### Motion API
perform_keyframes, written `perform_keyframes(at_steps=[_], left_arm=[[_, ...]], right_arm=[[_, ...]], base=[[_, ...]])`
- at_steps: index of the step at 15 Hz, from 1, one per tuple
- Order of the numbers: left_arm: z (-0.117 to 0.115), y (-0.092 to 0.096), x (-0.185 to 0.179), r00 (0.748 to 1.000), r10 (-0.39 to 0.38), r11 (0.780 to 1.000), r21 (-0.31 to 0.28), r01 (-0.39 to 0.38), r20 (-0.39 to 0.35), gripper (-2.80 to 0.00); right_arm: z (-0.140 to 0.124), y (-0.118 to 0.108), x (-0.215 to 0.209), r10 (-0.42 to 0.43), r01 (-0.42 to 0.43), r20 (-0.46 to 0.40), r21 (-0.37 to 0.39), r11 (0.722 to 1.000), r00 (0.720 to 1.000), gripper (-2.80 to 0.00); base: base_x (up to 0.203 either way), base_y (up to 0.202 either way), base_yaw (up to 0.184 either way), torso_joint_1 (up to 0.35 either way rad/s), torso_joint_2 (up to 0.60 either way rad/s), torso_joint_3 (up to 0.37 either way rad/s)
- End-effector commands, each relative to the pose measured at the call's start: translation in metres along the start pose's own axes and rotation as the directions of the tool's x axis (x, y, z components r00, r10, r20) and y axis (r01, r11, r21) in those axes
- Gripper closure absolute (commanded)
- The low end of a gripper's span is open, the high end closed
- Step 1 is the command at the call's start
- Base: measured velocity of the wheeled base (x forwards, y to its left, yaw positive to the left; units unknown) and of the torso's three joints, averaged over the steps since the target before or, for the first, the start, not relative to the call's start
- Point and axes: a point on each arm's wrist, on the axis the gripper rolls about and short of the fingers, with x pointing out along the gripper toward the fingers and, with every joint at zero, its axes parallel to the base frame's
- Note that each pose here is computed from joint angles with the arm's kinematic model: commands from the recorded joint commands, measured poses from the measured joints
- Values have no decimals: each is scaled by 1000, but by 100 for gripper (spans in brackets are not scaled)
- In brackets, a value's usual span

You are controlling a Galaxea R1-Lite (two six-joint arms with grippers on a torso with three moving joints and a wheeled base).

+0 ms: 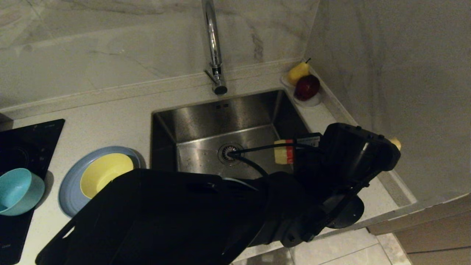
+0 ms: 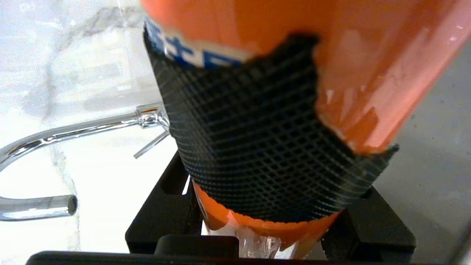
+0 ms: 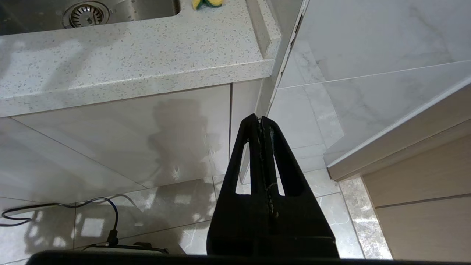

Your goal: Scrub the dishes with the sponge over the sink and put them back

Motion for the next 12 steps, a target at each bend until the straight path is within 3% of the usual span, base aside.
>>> perform_keyframes(at_steps=[1, 9, 12], left_arm=[[1, -9, 3, 1000, 1, 1000, 22, -1, -27, 0], [1, -34, 13, 996, 1, 998, 63, 4, -89, 0], [-2, -38, 17, 992, 4, 995, 103, 9, -125, 0]], right_arm=[[0, 0, 0, 1, -1, 2, -1, 1000, 1000, 0], [0, 0, 0, 1, -1, 2, -1, 1000, 1000, 0], [0, 0, 0, 1, -1, 2, -1, 1000, 1000, 0]], base=[[0, 0, 0, 0, 0, 0], [0, 0, 0, 0, 0, 0], [0, 0, 0, 0, 0, 0]])
